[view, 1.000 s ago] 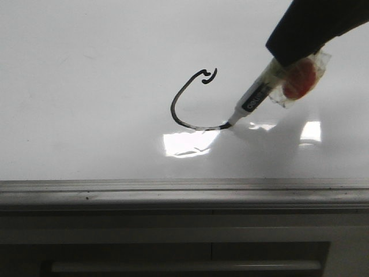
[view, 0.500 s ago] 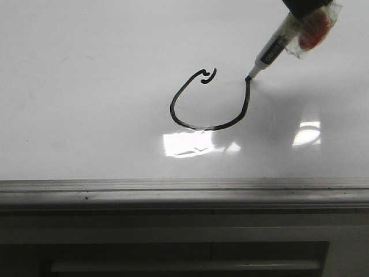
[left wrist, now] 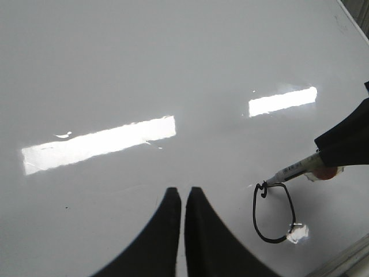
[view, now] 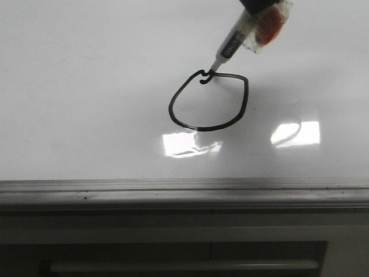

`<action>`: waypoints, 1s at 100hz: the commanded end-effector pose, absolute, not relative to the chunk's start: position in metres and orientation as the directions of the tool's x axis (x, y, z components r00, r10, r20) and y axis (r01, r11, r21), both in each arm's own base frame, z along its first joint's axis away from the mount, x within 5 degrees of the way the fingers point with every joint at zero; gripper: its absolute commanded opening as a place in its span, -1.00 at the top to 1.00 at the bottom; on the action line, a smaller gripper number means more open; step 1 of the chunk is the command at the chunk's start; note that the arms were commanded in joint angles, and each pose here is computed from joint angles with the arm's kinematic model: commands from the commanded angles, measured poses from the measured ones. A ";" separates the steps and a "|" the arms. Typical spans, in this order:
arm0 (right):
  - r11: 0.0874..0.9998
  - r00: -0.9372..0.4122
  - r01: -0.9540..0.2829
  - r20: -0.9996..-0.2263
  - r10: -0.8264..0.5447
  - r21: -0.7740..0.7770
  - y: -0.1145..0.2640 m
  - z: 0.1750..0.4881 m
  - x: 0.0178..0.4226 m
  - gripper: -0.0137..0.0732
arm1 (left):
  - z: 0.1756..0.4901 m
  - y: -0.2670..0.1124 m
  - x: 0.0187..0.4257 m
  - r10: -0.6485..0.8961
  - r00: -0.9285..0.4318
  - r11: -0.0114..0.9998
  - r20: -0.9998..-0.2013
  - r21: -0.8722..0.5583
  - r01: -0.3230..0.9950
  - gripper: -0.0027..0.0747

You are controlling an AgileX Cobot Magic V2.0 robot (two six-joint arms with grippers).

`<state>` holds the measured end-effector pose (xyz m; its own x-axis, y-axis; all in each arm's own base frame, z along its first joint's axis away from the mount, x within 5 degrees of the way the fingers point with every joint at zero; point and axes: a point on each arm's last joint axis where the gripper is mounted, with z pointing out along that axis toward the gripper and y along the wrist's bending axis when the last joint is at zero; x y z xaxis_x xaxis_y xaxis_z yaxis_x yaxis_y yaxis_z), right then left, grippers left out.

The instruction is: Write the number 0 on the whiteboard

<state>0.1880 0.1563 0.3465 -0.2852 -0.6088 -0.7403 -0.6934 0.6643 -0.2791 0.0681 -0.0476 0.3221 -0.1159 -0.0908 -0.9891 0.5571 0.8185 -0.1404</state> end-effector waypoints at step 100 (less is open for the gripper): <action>0.552 0.016 -0.795 -0.919 -0.394 -0.251 0.150 0.439 0.109 0.80 | 0.386 -0.070 0.061 0.340 -0.043 0.594 -0.939 0.179 0.784 0.03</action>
<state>0.1142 0.1420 0.4293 -0.0757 -0.4684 -0.8803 -0.7802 0.5775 -0.2402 0.0587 -0.0591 0.3596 -0.1005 0.2945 -0.9504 0.7242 0.6767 0.1330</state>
